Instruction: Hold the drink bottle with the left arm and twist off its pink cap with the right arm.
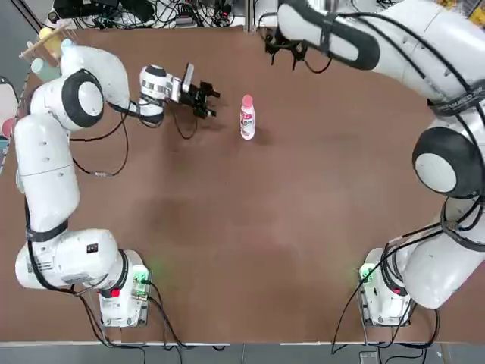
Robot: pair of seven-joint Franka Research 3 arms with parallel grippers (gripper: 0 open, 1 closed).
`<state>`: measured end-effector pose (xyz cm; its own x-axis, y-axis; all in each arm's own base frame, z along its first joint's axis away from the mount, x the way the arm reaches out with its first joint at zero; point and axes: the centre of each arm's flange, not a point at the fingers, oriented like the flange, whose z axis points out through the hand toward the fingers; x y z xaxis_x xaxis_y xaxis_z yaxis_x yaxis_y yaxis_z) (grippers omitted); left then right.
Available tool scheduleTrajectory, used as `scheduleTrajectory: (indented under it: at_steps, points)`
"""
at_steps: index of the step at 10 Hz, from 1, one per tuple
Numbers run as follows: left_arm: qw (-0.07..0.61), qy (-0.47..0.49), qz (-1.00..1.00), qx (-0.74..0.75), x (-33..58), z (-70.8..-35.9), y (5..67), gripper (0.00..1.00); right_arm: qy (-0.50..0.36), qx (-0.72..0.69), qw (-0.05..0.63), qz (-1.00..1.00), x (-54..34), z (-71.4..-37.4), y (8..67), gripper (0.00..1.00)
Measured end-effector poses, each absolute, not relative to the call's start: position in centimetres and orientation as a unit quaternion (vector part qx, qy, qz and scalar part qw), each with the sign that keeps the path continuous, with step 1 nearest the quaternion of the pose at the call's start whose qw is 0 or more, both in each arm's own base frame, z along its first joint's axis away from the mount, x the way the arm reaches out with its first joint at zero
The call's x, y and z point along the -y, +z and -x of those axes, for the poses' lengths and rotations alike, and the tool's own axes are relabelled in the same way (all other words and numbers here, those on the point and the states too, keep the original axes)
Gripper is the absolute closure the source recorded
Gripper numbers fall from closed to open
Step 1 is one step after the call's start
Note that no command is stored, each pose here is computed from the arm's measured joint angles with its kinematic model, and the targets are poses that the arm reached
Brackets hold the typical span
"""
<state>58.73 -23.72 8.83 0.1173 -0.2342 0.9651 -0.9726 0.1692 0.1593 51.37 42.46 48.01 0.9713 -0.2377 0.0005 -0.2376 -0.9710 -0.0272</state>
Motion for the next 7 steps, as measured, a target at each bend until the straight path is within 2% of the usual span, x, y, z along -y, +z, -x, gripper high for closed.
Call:
scheduleTrajectory:
  at_steps: [2,7]
  points:
    - [0.519,0.383,-0.515,0.565,26.1,-56.6,7.9,0.05,0.003,-0.137,0.005,0.991,-46.0,-50.1,45.3,0.19]
    - [0.515,0.435,-0.489,0.553,28.0,-55.9,8.3,0.04,-0.008,-0.164,0.015,0.986,-52.5,-49.1,41.1,0.19]
